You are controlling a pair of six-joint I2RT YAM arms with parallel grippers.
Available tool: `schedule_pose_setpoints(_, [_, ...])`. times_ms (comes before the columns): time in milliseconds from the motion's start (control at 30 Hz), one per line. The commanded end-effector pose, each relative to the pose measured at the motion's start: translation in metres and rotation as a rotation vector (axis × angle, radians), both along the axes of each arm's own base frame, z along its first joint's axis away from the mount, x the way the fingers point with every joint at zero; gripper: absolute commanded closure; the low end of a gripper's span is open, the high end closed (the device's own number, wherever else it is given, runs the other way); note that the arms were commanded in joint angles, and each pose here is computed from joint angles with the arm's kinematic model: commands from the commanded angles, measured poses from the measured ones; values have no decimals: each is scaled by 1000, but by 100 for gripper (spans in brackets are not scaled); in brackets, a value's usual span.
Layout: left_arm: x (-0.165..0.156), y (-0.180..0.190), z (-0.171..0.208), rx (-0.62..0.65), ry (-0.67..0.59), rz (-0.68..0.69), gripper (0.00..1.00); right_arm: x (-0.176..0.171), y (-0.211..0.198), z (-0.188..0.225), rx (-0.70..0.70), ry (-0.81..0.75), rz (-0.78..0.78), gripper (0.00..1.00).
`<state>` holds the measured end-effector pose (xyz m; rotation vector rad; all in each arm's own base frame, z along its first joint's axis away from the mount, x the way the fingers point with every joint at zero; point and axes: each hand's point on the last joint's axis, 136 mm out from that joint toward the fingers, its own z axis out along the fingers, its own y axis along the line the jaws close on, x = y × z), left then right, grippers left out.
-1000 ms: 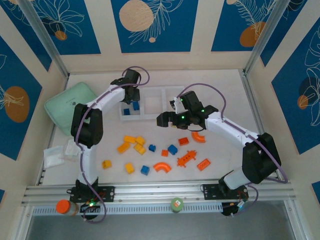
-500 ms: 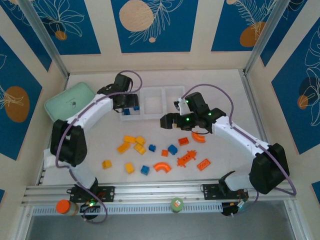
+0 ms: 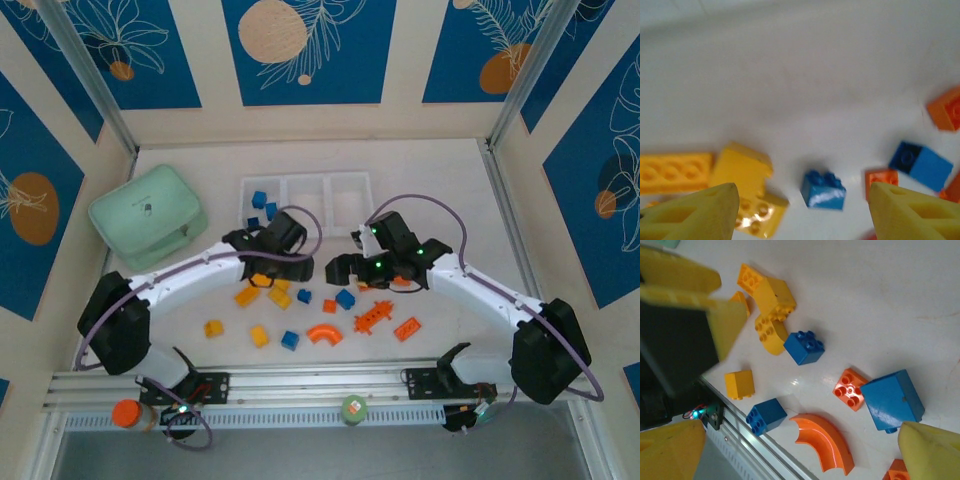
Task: Sort the legos into containers by color
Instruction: Pick up the lego from the middle-left of the table.
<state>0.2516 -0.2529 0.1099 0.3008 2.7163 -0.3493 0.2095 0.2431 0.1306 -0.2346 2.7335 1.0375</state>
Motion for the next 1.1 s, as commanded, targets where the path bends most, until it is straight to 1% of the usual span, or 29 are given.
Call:
schedule_pose_setpoints(0, [-25, 0, -11, 24, 49, 7, 32, -7, -3, -3, 2, 4, -15, 1])
schedule_pose_setpoints(100, [-38, -12, -19, 55, 71, -39, 32, -10, -8, -11, -10, 8, -27, 1])
schedule_pose_setpoints(167, [-38, -12, -27, 95, 70, -35, 32, -11, -11, -15, -17, 10, -31, 1])
schedule_pose_setpoints(267, [-34, -17, -40, 110, 78, -35, 33, -11, -14, -18, -21, 16, -42, 1])
schedule_pose_setpoints(400, [-26, -17, -50, 171, 75, -34, 36, -11, -18, -19, -28, 12, -50, 1])
schedule_pose_setpoints(600, [-22, -30, -68, 163, 93, -62, 42, -9, -22, -20, -19, 8, -64, 1])
schedule_pose_setpoints(700, [-21, -32, -74, 177, 105, -69, 47, -9, -23, -20, -18, 9, -66, 1])
schedule_pose_setpoints(833, [-22, -33, -77, 181, 113, -72, 56, -9, -23, -20, -18, 8, -67, 1])
schedule_pose_setpoints(1000, [-26, -32, -77, 162, 126, -66, 67, -8, -24, -21, -19, 10, -71, 1])
schedule_pose_setpoints(1067, [-27, -31, -76, 158, 124, -64, 70, -7, -24, -21, -18, 10, -70, 1])
